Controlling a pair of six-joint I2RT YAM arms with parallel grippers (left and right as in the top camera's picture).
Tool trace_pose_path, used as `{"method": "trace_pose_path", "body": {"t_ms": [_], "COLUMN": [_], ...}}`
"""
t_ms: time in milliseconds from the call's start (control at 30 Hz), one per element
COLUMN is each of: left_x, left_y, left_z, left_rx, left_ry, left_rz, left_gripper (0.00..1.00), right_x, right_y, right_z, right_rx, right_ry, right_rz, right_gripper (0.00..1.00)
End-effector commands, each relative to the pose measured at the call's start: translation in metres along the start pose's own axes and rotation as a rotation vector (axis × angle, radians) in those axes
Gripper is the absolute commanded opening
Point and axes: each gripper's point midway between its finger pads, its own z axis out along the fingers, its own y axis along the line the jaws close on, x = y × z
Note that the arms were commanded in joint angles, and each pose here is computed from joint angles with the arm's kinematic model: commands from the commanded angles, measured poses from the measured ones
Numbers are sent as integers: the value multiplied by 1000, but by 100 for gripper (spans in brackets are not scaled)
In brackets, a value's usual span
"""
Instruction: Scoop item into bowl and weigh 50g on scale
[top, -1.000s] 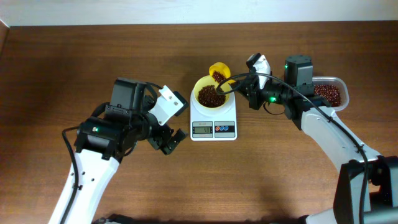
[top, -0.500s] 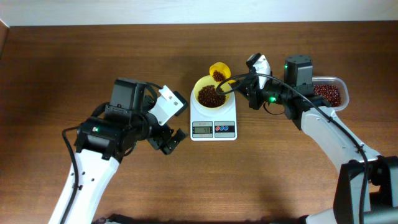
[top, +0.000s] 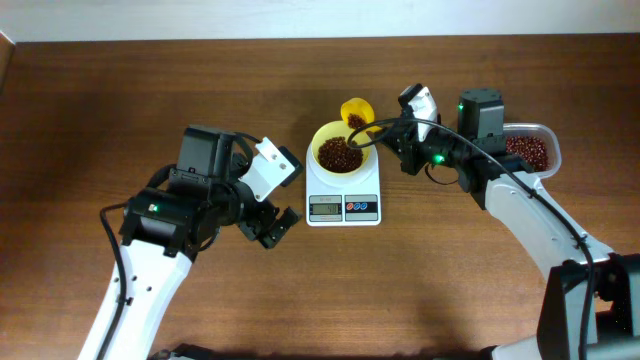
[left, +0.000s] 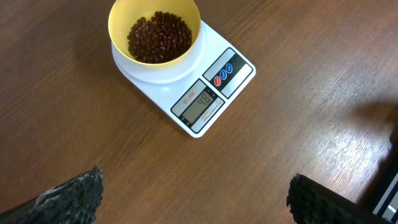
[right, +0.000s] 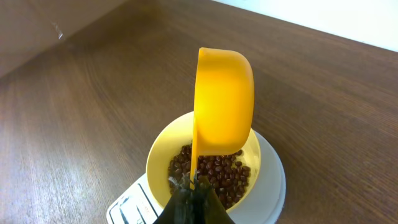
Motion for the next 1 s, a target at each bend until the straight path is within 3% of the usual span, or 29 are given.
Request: {"method": "trace_pose_path", "body": {"t_ms": [0,533,700,967], "left_x": [-7,-7,-7,-7], "left_y": [2,2,2,2], "left_z": [-6,-6,-6,-6], "left_rx": [-11,-11,-11,-11], "left_ry": [-23,-23,-23,-23], "left_rz": [19,19,19,19], "left_gripper": [99,99,99,99], "right_x": [-7,-15,-15,-15], "right_y": [4,17,16,16], "right_z": [-2,-3,-3,-4], "right_rx": [1,-70,-72,-80], "right_ry": [-14,-46,-42,-31], "right_rz": [-16,-31,85,419], "right_gripper": [4,4,4,4]}}
